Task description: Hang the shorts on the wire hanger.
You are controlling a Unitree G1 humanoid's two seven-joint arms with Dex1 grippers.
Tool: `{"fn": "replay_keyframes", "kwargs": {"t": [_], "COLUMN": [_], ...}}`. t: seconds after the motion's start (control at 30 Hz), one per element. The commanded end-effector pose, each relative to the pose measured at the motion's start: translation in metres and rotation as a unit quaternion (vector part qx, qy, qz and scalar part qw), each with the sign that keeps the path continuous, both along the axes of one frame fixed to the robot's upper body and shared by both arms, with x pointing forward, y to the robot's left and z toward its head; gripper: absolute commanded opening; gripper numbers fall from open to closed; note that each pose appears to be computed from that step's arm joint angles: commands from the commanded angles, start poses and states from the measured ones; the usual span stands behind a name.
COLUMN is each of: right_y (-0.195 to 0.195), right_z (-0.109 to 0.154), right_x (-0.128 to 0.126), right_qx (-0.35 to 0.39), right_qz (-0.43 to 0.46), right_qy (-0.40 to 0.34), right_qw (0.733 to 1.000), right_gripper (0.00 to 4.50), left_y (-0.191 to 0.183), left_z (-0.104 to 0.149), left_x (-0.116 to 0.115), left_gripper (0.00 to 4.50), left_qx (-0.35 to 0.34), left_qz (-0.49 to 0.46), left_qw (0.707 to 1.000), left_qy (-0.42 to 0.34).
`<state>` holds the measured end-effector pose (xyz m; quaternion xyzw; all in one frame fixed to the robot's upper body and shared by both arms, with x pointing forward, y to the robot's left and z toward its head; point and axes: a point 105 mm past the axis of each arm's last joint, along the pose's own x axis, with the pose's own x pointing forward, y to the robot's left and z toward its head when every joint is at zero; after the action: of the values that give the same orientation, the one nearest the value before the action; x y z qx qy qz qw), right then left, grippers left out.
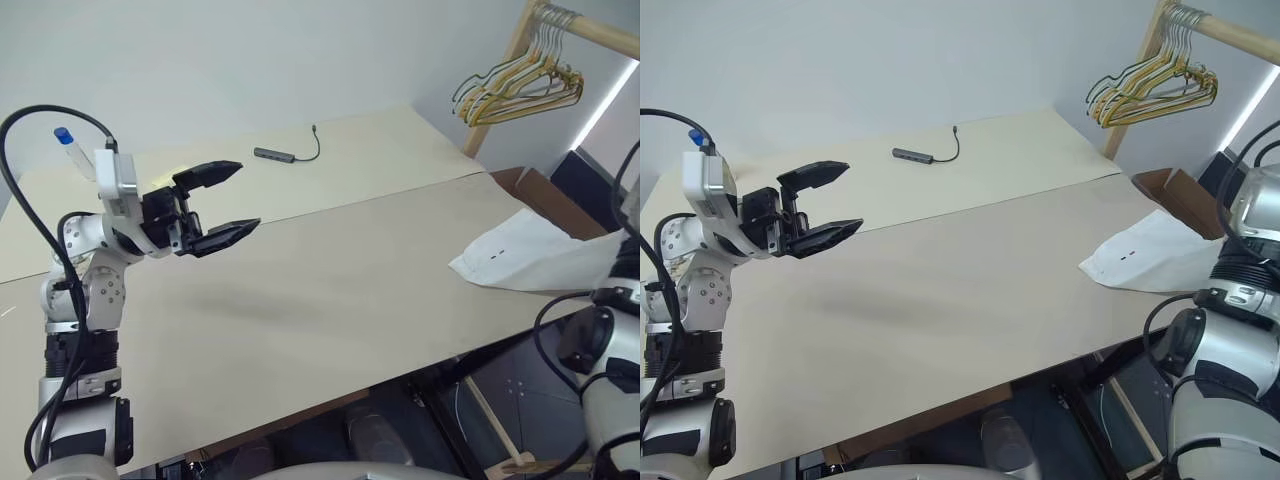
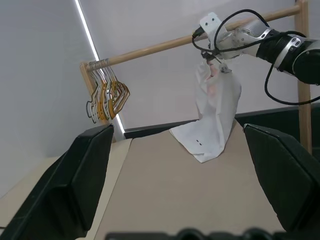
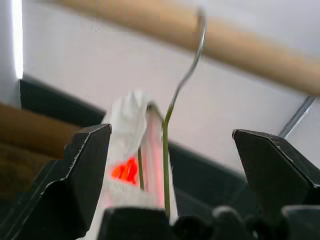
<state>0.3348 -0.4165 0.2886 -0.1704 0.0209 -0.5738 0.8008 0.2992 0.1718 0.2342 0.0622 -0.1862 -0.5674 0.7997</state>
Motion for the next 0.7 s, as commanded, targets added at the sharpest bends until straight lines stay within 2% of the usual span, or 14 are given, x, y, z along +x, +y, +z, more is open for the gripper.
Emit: {"fn": "replay_keyframes", "kwargs": {"t": [0.03,0.13,0.23,0.33,0.47,0.5,0.7], "right_y": [0.041,0.082,0.122,0.175,0.224,0.237,0.282], "right_z": [0.039,0.043,0.037,0.008,-0.032,-0.044,-0.098], "right_x": [0.012,0.025,0.041,0.060,0.063,0.060,0.034], "right_qx": [-0.167,-0.250,-0.317,-0.329,-0.266,-0.250,-0.222], "right_qz": [0.054,0.120,0.210,0.382,0.560,0.603,0.734], "right_qy": [0.002,0.008,0.048,0.121,0.179,0.198,0.289], "right_qw": [0.984,0.961,0.924,0.855,0.764,0.731,0.573], "right_gripper": [4.47,4.47,4.47,4.47,4.47,4.47,4.47], "left_y": [0.007,0.014,0.022,0.039,0.053,0.055,0.065], "left_z": [0.008,0.000,-0.010,-0.031,-0.048,-0.053,-0.074], "left_x": [-0.001,-0.001,-0.001,-0.002,-0.013,-0.017,-0.042], "left_gripper": [4.50,4.50,4.50,4.50,4.50,4.50,4.50], "left_qx": [-0.006,0.001,0.008,0.030,0.035,0.039,0.057], "left_qz": [0.028,0.053,0.083,0.147,0.187,0.196,0.233], "left_qw": [0.999,0.999,0.996,0.987,0.978,0.976,0.962], "left_qy": [-0.022,-0.007,0.011,0.050,0.082,0.092,0.134]}}
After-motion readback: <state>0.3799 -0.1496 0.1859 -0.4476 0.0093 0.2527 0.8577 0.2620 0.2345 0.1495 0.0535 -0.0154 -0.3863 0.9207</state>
